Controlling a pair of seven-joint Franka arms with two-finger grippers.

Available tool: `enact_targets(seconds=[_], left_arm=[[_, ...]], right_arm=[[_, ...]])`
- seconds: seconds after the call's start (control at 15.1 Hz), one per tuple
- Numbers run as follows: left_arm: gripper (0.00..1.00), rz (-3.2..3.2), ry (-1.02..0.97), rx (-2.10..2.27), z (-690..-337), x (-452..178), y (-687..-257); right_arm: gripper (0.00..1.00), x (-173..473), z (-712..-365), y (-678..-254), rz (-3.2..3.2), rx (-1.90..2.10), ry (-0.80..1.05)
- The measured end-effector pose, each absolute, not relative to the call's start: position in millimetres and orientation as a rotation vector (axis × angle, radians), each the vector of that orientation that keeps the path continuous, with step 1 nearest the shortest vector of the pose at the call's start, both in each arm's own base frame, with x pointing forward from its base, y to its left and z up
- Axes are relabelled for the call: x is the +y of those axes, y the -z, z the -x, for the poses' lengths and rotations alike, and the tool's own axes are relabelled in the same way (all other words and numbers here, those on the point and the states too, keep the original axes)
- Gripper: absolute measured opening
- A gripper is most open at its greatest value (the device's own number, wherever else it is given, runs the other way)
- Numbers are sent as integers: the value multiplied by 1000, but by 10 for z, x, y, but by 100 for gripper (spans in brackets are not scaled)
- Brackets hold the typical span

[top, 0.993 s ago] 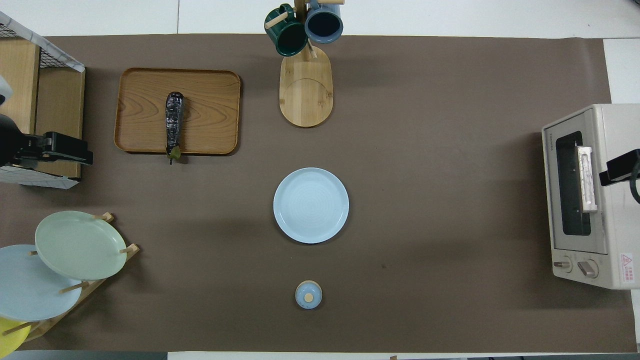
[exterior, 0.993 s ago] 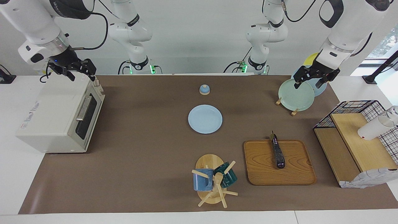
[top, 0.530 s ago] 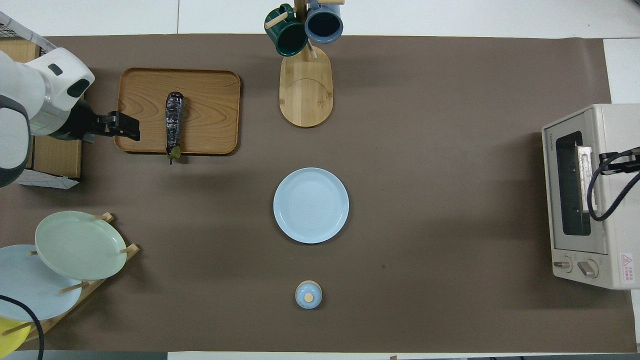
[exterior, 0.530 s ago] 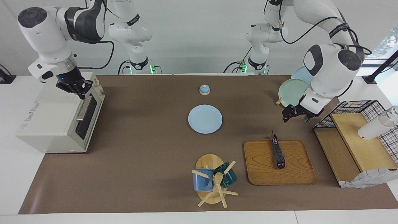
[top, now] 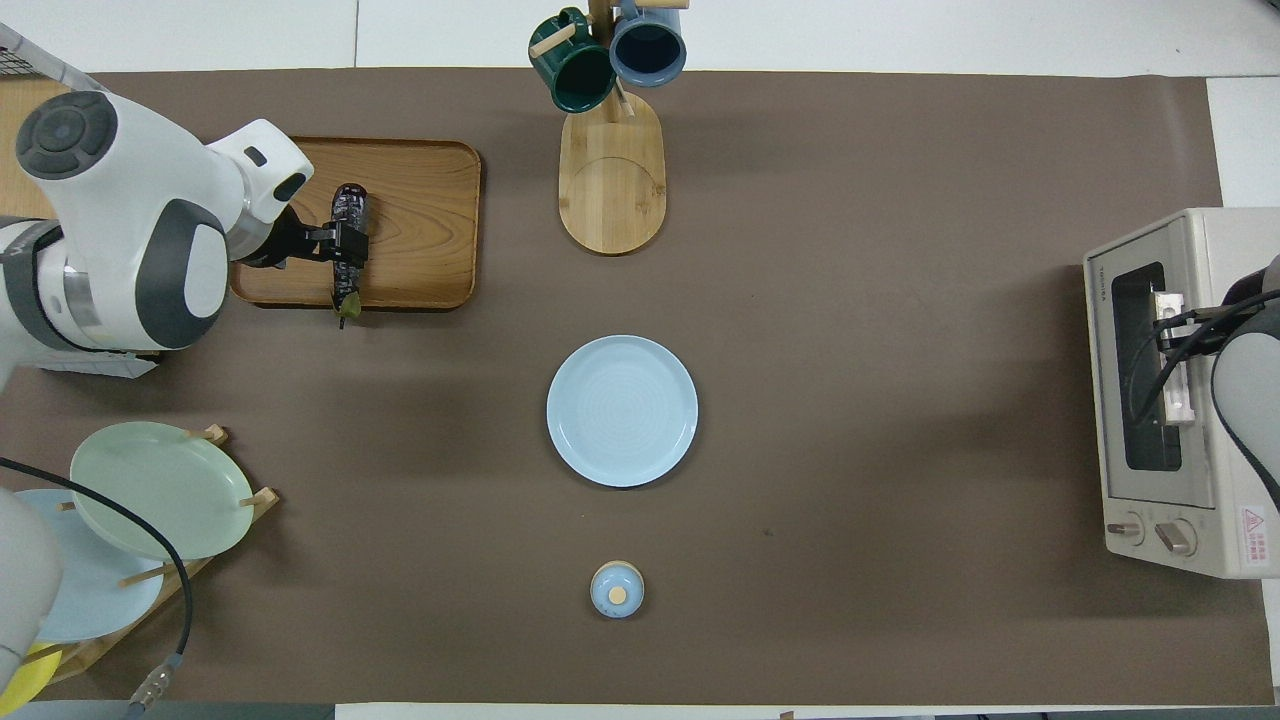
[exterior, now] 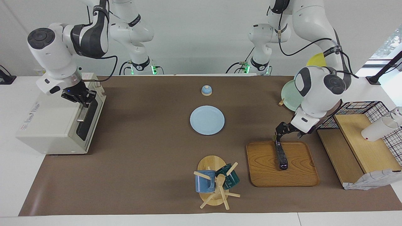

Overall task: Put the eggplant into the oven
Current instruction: 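Grasp the eggplant with the left gripper while the right gripper reaches the oven, then lift the eggplant with the left gripper while the right gripper opens the oven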

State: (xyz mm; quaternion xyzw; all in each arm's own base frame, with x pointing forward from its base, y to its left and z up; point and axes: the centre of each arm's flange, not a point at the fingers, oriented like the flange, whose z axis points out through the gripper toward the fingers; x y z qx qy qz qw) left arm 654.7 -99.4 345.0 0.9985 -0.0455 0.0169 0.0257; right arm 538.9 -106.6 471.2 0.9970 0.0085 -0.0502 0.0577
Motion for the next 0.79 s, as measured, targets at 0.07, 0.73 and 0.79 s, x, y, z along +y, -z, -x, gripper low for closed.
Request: enact_targets(seconds=[0.07, 0.73, 0.79], left_arm=[[100, -3086, -64, -144, -6571, -989, -3378], [90, -3082, -85, -193, -6602, -1010, -3233], [90, -3082, -92, -194, -6600, -1011, -3201]], right_arm=[[1, -1064, -5387, -4704, -3022, 27, 149], [1, -404, -5409, -4417, -3025, -44, 118], [1, -340, -5402, -4336, -3048, -45, 108]])
